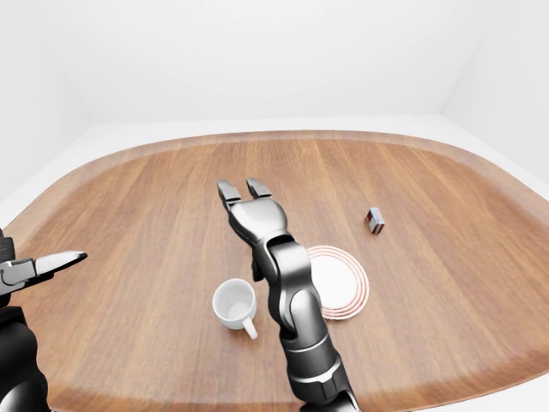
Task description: Put the white mug on the plate.
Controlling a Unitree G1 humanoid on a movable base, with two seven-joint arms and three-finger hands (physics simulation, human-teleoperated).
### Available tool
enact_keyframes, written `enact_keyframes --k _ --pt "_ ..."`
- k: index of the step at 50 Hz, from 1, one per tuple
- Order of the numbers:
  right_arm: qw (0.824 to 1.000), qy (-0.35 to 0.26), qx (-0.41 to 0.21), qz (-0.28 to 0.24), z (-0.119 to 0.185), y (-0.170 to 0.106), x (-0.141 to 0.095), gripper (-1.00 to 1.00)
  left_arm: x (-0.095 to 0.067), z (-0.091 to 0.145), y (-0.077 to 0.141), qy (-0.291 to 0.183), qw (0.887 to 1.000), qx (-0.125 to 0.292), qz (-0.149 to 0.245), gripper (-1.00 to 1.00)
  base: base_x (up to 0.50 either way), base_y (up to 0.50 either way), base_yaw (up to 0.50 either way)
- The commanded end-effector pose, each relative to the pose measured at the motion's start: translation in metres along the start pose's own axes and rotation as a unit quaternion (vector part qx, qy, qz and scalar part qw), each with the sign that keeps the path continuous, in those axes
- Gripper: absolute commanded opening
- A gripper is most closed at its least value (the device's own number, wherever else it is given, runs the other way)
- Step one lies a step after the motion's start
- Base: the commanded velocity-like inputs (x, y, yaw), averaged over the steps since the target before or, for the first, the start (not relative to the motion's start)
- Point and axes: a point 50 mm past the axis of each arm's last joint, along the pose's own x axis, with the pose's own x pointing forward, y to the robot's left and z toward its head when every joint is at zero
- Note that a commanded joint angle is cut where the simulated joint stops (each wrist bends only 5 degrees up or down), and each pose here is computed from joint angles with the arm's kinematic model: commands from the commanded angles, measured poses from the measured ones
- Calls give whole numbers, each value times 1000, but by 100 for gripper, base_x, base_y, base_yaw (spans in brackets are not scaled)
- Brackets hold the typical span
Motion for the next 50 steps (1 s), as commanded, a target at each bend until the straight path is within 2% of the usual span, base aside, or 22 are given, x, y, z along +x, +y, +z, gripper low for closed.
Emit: enact_keyframes --k 1,9,24,35,46,50 --pt "996 11 -59 71 24 29 23 100 0 -1 0 2 1000 -1 1 100 0 0 0" --pt "990 21 -70 124 23 57 24 100 0 -1 0 2 1000 -1 2 100 0 0 0" --pt "972 -1 -62 226 37 105 29 100 -1 -1 0 3 1000 -2 1 100 0 0 0" --pt "963 3 -50 266 29 117 38 100 -1 -1 1 4 1000 -1 2 100 0 0 0" --pt "941 6 -30 337 21 136 52 100 -2 -5 1 13 1000 -1 2 100 0 0 0" --pt "939 2 -27 343 22 136 55 100 -2 -5 1 14 1000 -1 1 100 0 0 0"
